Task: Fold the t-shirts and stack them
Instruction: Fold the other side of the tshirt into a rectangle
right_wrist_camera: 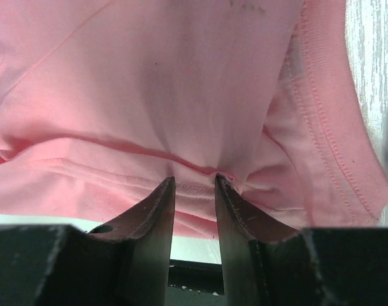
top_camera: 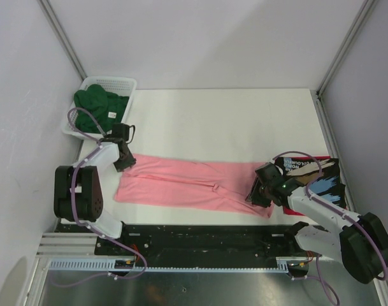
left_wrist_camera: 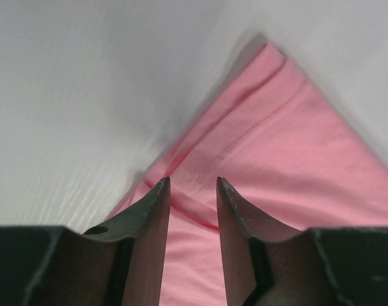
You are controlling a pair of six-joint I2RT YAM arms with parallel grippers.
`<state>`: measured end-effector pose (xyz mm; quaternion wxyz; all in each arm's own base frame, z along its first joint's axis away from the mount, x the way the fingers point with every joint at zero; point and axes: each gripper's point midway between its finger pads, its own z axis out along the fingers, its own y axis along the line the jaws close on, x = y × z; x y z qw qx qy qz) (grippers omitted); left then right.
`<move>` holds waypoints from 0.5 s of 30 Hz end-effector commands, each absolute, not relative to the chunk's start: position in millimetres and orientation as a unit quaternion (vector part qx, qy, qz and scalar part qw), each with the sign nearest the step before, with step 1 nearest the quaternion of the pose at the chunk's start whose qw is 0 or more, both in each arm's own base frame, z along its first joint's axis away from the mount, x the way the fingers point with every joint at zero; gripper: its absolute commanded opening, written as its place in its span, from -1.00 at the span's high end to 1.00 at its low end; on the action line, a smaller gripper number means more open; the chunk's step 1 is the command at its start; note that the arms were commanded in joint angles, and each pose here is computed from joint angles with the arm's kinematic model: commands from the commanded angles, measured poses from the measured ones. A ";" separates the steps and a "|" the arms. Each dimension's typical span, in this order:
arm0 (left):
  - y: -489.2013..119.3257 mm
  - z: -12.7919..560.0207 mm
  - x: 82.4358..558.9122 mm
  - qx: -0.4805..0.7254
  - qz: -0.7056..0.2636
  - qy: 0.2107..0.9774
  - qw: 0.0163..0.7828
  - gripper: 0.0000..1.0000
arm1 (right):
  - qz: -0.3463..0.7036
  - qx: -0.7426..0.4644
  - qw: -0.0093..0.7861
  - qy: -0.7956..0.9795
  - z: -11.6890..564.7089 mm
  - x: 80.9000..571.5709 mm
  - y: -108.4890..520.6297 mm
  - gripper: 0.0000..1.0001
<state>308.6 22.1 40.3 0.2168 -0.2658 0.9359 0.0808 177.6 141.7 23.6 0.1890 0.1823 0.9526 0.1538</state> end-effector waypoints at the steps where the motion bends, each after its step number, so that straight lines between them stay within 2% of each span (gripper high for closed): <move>1: 37.5 45.8 320.6 -0.276 0.112 0.927 0.226 0.20 | 0.159 0.177 0.194 0.952 18.6 178.8 143.8 0.28; 11: 33.8 34.4 320.1 -0.282 0.105 0.931 0.208 0.22 | 0.157 0.176 0.189 0.953 14.1 176.0 142.6 0.28; 15: 34.0 31.6 319.3 -0.283 0.106 0.931 0.204 0.35 | 0.156 0.175 0.187 0.954 12.6 175.5 143.0 0.28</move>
